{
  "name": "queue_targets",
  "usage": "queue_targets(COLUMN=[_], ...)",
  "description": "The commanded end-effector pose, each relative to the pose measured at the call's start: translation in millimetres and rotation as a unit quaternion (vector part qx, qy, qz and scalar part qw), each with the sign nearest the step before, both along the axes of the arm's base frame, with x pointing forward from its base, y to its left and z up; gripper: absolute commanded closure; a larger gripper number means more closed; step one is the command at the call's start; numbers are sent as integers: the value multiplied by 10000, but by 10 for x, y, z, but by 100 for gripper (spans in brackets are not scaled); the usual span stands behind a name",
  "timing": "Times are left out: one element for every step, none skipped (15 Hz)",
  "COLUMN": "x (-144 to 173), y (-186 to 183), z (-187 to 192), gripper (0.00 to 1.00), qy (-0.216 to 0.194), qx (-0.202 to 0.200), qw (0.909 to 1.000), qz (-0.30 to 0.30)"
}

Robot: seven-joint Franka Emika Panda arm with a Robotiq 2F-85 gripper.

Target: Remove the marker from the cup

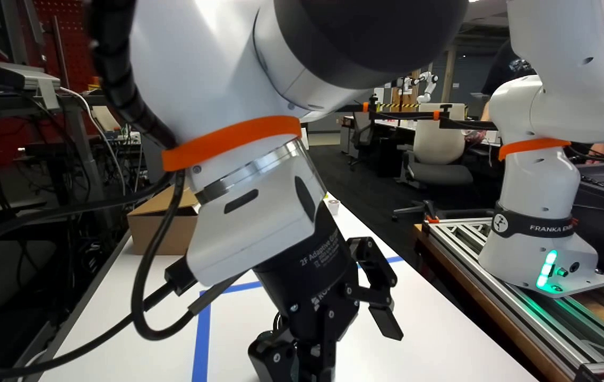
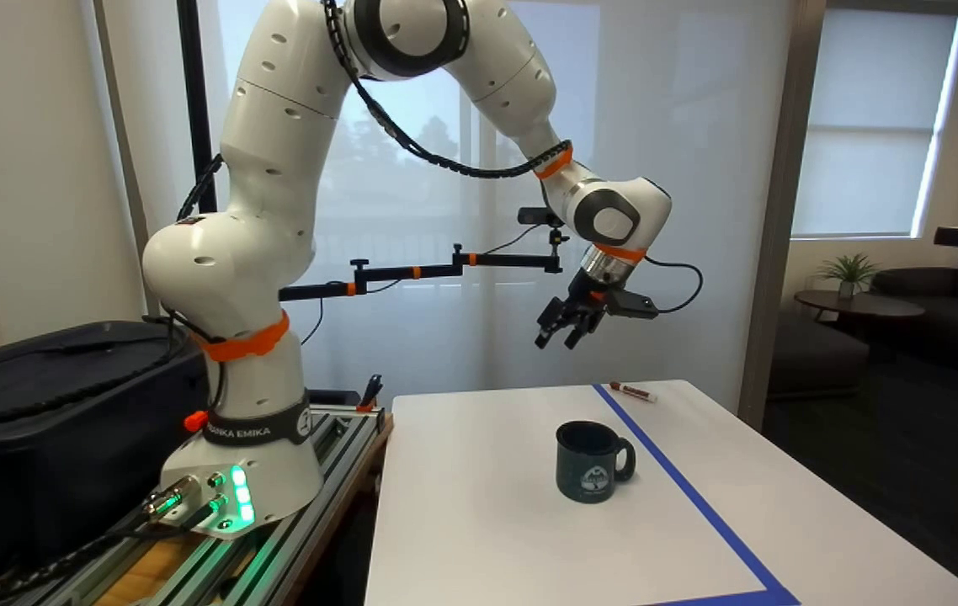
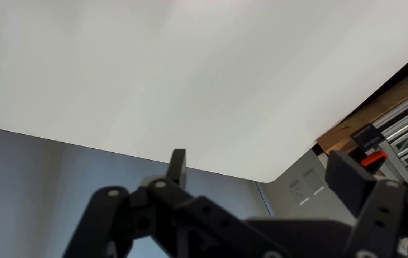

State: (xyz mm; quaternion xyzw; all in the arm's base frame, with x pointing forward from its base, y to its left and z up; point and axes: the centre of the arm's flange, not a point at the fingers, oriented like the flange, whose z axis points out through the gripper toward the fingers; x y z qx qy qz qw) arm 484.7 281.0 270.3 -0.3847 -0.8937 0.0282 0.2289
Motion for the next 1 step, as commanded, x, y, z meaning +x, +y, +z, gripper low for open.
queue_targets(x=[0], y=[0], z=[0], gripper=[0], qy=[0], qx=[0], qw=[10000], qz=[0])
